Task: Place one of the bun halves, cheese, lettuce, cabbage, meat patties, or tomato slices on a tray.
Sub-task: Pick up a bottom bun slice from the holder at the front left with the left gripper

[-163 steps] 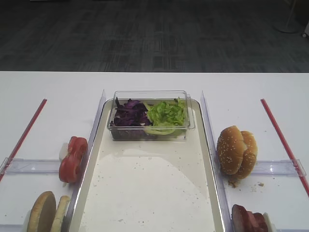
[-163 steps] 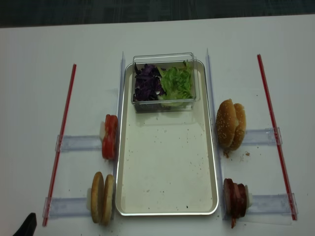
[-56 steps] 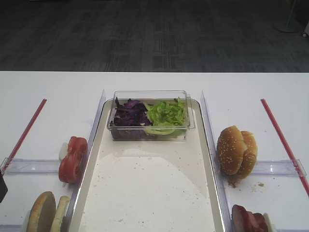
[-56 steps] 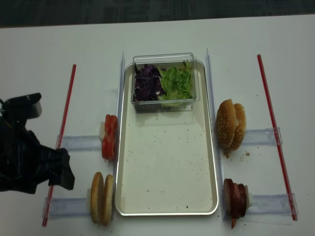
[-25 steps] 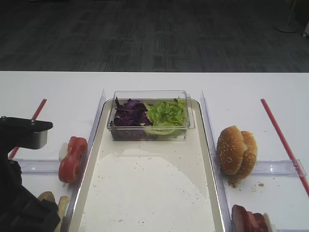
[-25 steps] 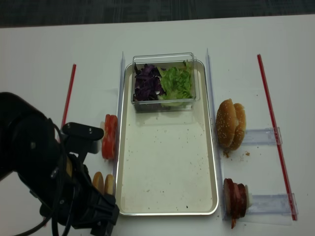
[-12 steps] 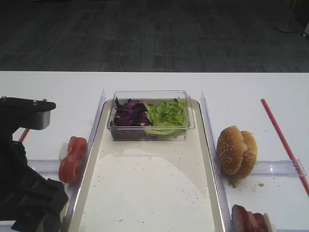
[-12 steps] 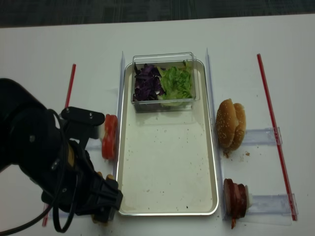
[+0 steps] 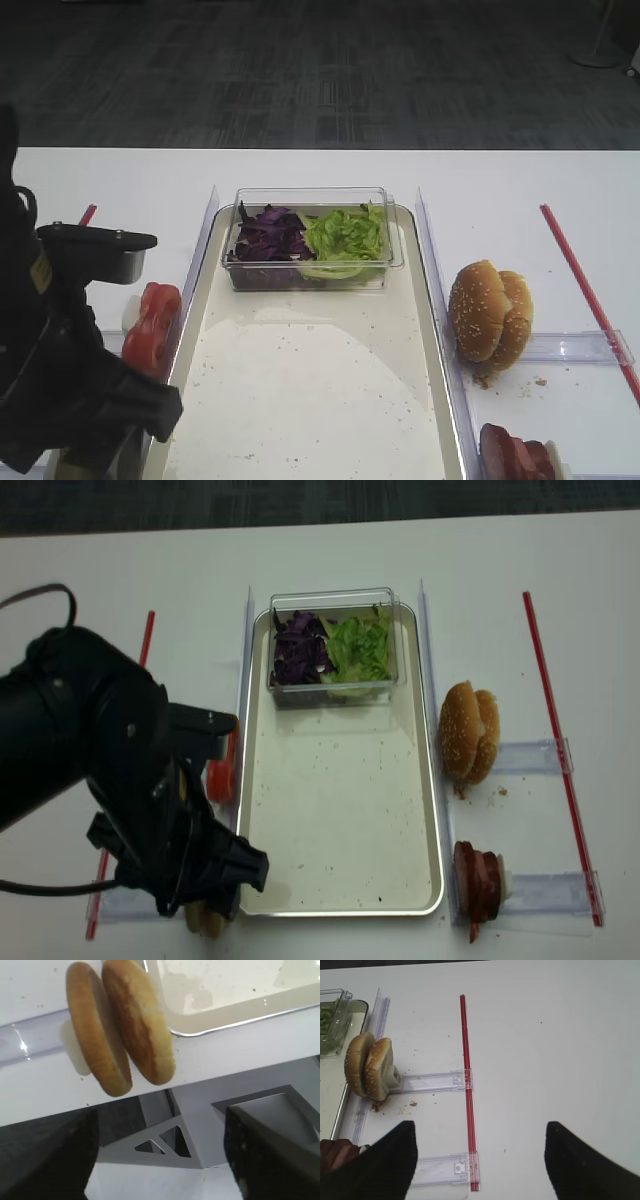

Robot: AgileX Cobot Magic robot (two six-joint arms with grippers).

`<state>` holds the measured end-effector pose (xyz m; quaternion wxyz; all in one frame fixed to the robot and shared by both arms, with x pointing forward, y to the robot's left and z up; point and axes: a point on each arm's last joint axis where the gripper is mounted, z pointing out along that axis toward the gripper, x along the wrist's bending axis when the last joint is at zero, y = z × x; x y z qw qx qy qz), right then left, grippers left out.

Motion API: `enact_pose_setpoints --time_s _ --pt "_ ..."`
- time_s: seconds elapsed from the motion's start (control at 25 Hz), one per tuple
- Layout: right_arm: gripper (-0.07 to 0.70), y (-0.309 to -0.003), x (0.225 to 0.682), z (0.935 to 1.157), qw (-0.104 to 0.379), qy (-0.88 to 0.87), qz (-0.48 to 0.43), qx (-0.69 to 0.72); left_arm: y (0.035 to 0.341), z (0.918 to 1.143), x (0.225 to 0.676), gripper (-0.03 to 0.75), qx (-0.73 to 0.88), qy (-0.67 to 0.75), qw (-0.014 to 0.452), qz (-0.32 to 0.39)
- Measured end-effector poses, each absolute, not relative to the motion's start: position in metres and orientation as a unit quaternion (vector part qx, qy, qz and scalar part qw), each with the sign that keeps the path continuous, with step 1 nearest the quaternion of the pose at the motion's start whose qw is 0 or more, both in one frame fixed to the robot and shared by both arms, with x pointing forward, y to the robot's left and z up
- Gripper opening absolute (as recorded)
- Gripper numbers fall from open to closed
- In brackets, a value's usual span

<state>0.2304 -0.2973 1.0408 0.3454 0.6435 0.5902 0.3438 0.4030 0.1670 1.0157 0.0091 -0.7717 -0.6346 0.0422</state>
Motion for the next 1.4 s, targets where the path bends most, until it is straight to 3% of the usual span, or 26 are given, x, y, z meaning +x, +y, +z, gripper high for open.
enact_pose_setpoints --time_s 0.32,1.08,1.4 --pt "0.552 -0.297 0.230 1.041 0.345 0.590 0.344 0.643 0.156 1.016 0.416 0.473 -0.770 -0.636 0.003 0.045" --pt "0.552 -0.297 0.230 1.041 0.345 0.590 0.344 0.643 0.140 0.987 0.433 0.473 -0.774 -0.630 0.029 0.059" --pt "0.552 -0.297 0.230 1.041 0.345 0.590 0.344 0.643 0.141 0.986 0.435 0.470 -0.779 -0.625 0.029 0.047"
